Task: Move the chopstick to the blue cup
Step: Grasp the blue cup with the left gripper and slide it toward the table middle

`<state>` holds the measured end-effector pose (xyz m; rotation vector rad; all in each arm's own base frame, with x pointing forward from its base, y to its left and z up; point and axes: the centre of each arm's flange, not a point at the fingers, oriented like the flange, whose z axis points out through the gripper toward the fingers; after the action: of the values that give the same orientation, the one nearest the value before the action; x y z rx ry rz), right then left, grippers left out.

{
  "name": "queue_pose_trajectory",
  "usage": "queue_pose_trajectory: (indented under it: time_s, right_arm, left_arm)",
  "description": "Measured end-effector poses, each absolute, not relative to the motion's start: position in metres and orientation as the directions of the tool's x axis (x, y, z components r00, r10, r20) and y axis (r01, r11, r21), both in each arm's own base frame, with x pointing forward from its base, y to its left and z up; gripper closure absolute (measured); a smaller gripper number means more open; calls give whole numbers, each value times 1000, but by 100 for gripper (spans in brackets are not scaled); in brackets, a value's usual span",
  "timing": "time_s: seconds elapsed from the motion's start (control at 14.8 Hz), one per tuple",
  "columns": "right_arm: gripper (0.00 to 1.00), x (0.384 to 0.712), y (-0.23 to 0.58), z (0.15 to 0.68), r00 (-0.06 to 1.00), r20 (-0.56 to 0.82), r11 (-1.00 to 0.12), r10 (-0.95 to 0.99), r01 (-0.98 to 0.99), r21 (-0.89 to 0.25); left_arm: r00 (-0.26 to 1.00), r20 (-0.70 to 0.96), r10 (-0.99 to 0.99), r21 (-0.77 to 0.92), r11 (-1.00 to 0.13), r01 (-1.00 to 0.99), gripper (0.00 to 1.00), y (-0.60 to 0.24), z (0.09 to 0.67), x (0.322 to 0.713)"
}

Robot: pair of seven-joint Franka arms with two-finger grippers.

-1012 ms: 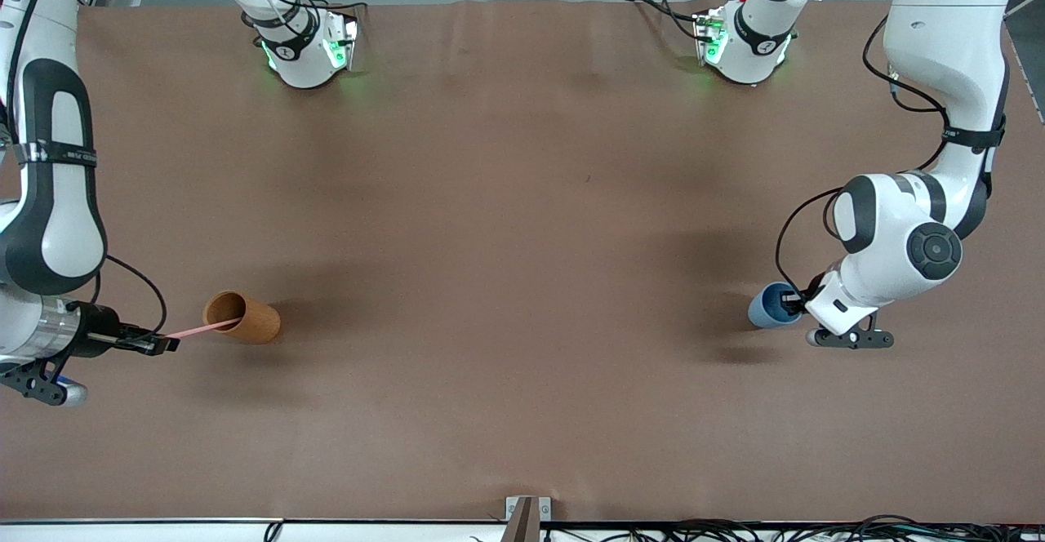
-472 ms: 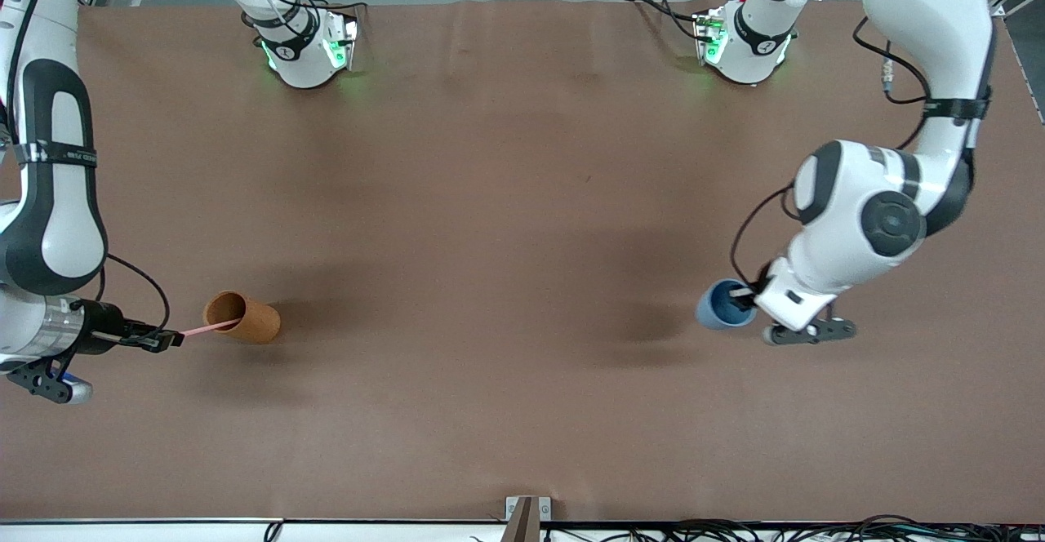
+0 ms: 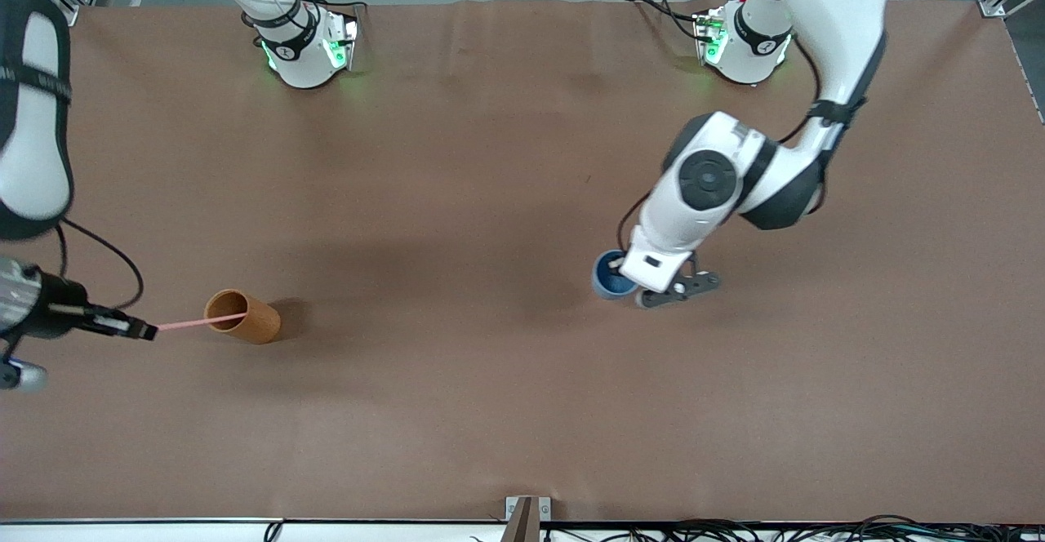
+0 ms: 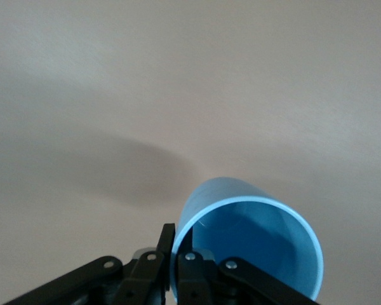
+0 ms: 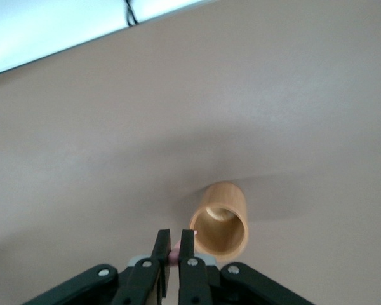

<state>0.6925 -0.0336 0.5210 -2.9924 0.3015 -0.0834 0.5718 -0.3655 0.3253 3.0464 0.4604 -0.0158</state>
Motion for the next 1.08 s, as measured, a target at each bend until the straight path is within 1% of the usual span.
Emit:
queue_pose_trajectory:
  time_s: [0.2,0.4,0.54,0.81,0.94,1.08]
  right_arm:
    - [91,650,14,606,989,95,-992,-114,-108,-66]
    - [91,618,49,651,990,122,-997,-66,-60,-52]
    - [91,601,59,664,990,133,-998,-50,-44,-48]
    - [91,569,52,672,990,132,-999,-52,-51,-11]
    - [91,565,46,669,988,139,-998,-61,-61,-10]
    - [91,570,39,660,982,175,-997,-73,-72,-14]
  left_arm:
    - [943,-28,331,39,-942,332,95,-406,292,560]
    - [936,-36,350,72,-933,352,95,-427,271,559]
    - [938,-30,346,77,-935,347,95,-436,264,560]
    - [938,-2,346,61,-936,346,95,-437,255,562]
    - [934,11,357,63,-933,356,95,-437,249,563]
    - [933,13,359,65,-932,358,93,-437,247,563]
